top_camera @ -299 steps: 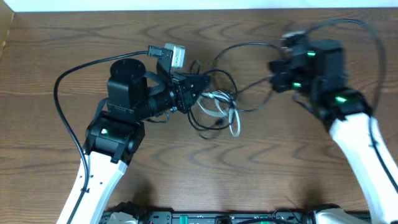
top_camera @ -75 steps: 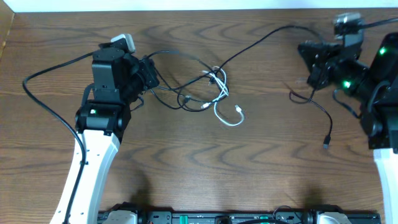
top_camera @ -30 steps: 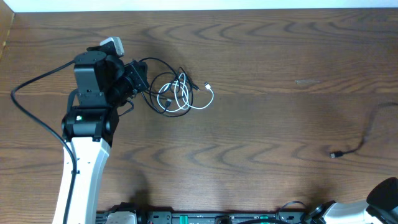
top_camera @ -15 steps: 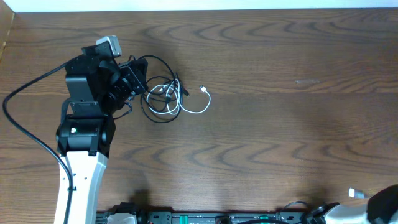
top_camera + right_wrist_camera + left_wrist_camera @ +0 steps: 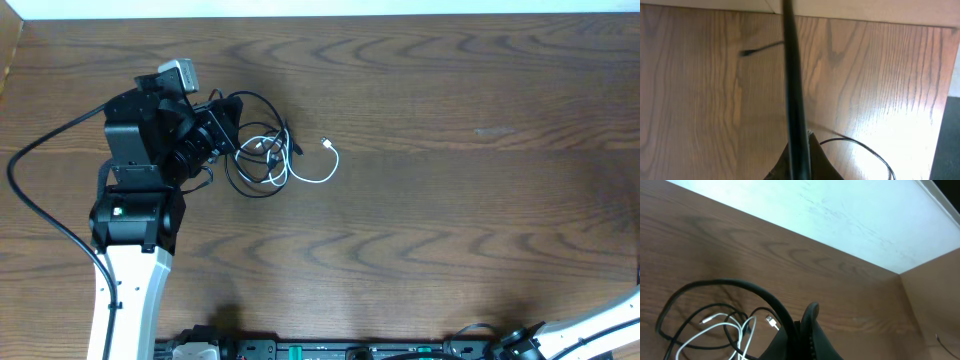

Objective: Untangle cables

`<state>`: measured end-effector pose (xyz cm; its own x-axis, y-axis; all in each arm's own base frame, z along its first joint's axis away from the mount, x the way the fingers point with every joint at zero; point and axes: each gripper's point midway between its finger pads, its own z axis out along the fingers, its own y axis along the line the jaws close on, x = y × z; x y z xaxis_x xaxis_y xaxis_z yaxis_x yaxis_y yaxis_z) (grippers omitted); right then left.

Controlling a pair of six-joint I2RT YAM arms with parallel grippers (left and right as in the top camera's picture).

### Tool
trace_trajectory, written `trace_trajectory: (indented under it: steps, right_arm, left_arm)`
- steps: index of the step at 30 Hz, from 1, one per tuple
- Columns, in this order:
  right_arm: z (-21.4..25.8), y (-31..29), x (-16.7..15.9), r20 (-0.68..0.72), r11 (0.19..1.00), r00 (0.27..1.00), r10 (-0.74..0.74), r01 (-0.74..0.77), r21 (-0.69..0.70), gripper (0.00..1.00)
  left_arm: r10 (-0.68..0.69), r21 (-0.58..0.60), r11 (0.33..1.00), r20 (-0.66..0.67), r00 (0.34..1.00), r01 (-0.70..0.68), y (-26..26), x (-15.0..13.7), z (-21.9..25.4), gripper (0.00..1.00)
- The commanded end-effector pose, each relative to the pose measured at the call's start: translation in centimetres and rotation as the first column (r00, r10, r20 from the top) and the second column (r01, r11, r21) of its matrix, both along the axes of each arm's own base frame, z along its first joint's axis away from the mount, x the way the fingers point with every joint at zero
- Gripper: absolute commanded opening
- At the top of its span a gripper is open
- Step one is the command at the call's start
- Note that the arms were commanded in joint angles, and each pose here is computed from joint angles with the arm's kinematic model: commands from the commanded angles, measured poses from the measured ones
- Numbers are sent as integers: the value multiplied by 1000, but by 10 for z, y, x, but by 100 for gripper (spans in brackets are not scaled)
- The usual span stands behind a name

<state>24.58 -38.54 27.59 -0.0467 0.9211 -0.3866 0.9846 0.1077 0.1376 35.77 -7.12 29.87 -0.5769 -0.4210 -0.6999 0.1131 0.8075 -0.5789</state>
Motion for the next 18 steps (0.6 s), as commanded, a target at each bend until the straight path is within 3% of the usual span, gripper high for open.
trace_trajectory:
  steps: [1,10,18]
  right_arm:
    - [-12,-5,-5,-25,998,998,-58,59,14,1]
    - [-102,-17,-57,-260,965,947,-188,227,129,1]
    - [-127,-25,-93,-267,929,929,-257,313,197,1]
  left_arm:
    - [-40,-9,999,39,998,41,-6,-5,14,8]
    - [-95,-34,995,40,995,96,-16,-10,16,8]
    - [-105,-37,994,41,994,107,-17,-11,16,8]
